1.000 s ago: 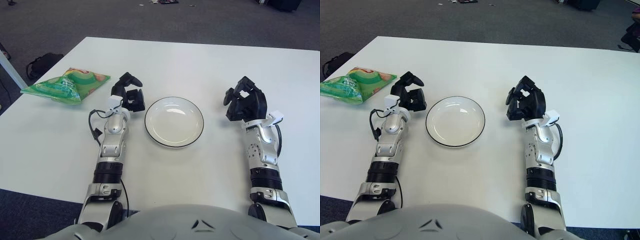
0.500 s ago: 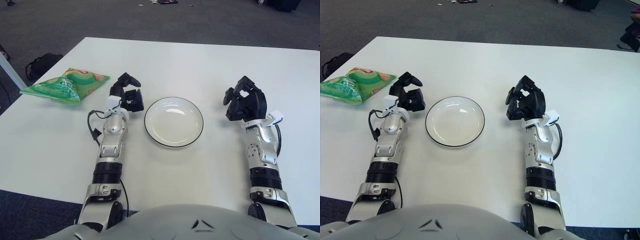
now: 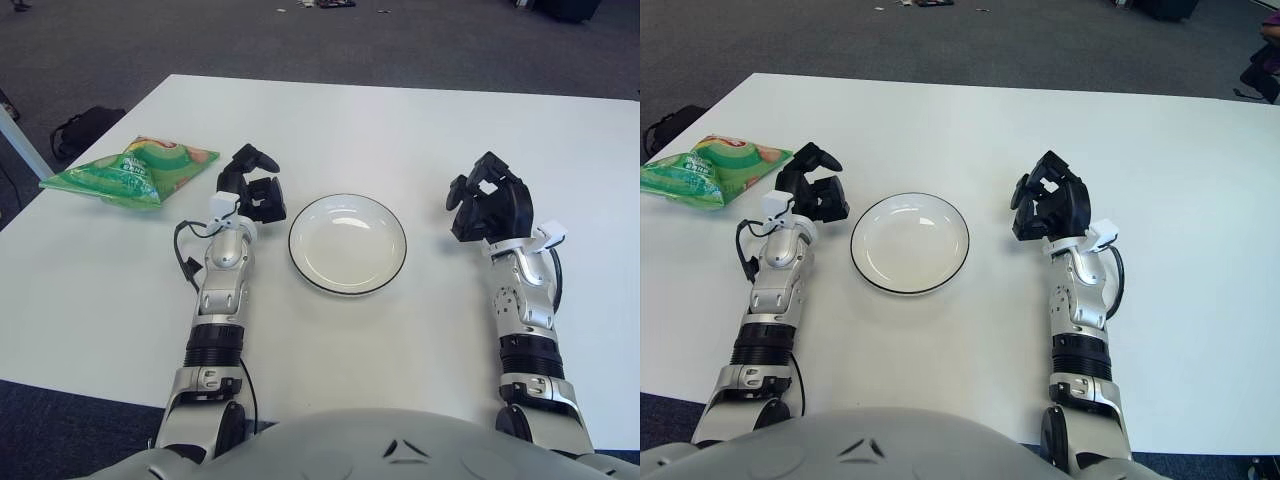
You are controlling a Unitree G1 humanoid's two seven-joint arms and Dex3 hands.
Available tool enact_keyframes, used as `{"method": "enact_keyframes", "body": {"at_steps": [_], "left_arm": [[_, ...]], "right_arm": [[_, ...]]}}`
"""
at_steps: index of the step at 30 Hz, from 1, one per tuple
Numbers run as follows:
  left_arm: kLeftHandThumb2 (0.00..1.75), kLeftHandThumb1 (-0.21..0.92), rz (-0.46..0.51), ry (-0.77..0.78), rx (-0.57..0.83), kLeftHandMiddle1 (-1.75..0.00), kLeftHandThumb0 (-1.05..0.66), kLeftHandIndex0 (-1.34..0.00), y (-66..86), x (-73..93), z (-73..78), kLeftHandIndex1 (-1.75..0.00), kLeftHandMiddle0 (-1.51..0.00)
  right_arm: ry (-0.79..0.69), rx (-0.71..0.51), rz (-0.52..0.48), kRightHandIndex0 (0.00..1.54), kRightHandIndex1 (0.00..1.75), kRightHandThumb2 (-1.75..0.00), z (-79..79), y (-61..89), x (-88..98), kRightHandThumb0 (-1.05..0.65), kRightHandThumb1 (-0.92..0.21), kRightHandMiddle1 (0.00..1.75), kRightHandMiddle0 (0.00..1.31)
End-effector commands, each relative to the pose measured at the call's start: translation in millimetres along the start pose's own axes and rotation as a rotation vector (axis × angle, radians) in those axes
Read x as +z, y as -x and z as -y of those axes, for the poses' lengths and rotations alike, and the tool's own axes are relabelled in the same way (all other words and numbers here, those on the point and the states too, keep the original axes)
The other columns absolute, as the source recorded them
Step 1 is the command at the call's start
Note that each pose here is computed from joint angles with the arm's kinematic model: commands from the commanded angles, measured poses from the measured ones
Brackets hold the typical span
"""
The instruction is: Put the snack into the plate.
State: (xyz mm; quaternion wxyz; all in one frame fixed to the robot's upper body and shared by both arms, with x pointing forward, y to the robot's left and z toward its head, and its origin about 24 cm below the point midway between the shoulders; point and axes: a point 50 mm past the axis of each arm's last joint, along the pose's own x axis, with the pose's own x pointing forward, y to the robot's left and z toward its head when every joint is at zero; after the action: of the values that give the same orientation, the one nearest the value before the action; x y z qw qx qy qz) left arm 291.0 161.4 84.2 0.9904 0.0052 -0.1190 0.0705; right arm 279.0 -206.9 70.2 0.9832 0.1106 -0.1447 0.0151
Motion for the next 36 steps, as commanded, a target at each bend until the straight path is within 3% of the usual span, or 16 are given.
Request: {"method": "enact_keyframes", "body": {"at_steps": [1,6,14,18,26,36], "left_arm": [[1.48,0.19,-0.001,-0.099,0.038,-1.75,-0.54,-0.72,10.1,-5.6,-16.1,-1.75,-1.39],[1.48,0.19,0.045,-0.151,0.052,-1.75,-0.54,-0.73,8.7,4.2,-18.8,-1.75,-1.39],[1.47,0.19,0.121,-0.208,0.093,-1.75,-0.54,-0.72,7.7,41.1,-22.1,-1.75,-1.36],[1.47,0.20,0.156,-0.308,0.182,-1.75,-0.54,-0.72,6.9,53.9,-27.8,-1.75,-1.34],[1.51,0.16,0.206,-0.502,0.316,-1.75,-0.55,-0.75,8.8,66.0,-40.1,-1.75,-1.34],[1.56,0.12,0.302,-0.784,0.441,-1.75,-0.57,-0.79,3.9,75.2,-45.4,-1.75,-1.33]], "right_arm": [[-0.064,-0.104,-0.189,0.92,1.67,-1.75,11.1,44.1,-44.1,-0.01,0.09,1.75,0.70],[-0.064,-0.104,-0.191,0.91,1.69,-1.75,11.7,44.2,-44.3,-0.01,0.08,1.75,0.70],[-0.064,-0.109,-0.200,0.90,1.70,-1.75,12.8,44.6,-44.5,-0.01,0.08,1.75,0.70],[-0.067,-0.119,-0.205,0.91,1.69,-1.75,13.6,44.7,-44.3,-0.01,0.08,1.75,0.70],[-0.074,-0.126,-0.216,0.92,1.67,-1.75,16.1,44.8,-43.8,-0.01,0.09,1.75,0.70],[-0.075,-0.124,-0.223,0.92,1.67,-1.75,17.4,45.0,-43.6,-0.01,0.09,1.75,0.70]]}}
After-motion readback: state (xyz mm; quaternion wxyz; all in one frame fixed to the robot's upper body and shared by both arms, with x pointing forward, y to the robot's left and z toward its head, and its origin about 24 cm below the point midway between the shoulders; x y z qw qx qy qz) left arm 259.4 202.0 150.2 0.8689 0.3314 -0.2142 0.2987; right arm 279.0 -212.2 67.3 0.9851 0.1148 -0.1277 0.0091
